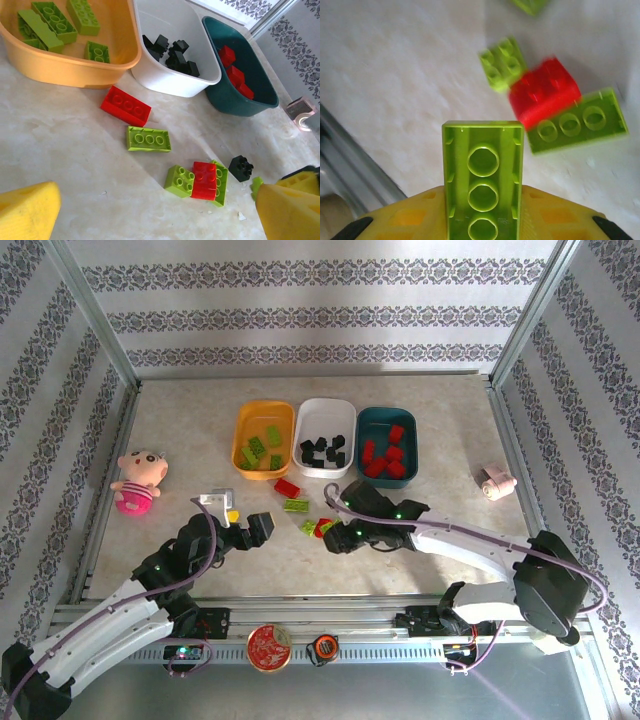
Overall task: Sort the legos into containers by color
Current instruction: Pick up the lego from the bottom-center of the table, then place the lego in the container.
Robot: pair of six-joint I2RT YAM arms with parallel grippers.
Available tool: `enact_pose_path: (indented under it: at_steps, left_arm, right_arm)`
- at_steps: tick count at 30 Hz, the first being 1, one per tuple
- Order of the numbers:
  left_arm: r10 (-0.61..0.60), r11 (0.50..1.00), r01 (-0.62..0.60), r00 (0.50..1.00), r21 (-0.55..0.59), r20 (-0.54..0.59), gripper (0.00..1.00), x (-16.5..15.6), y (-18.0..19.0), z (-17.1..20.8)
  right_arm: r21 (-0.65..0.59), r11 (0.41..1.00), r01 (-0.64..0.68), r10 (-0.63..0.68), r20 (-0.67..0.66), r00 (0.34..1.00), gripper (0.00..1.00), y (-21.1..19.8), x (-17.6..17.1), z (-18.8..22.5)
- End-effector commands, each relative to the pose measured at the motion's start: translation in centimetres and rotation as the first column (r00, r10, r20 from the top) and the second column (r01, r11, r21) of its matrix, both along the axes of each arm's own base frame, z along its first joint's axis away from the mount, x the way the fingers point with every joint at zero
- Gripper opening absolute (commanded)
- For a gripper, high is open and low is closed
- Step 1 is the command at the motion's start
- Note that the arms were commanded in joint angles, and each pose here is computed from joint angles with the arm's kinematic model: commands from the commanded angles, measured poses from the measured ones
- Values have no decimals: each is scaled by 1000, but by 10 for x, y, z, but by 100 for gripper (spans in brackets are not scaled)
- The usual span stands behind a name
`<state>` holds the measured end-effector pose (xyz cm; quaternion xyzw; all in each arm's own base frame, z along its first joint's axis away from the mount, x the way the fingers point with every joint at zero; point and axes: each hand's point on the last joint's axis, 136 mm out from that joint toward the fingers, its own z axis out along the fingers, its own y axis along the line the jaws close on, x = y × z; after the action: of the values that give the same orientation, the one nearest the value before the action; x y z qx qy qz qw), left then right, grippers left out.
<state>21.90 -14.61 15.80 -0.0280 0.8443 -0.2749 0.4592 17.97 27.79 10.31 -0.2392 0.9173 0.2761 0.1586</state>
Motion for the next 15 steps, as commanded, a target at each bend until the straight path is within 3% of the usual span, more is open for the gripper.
enact_pose_path:
  at_steps: [1, 8, 15]
  left_arm:
    - [32, 999, -33, 999, 20, 31, 100, 2, 10, 15]
    - [49, 998, -50, 998, 25, 31, 100, -1, 16, 15]
    - [29, 999, -30, 999, 18, 38, 100, -5, 15, 17]
  right_arm:
    - [86, 994, -67, 62, 61, 996, 34, 32, 17, 37]
    - [125, 989, -78, 66, 103, 993, 34, 75, 72, 57]
    - [138, 990, 13, -29, 114, 993, 34, 117, 158, 56]
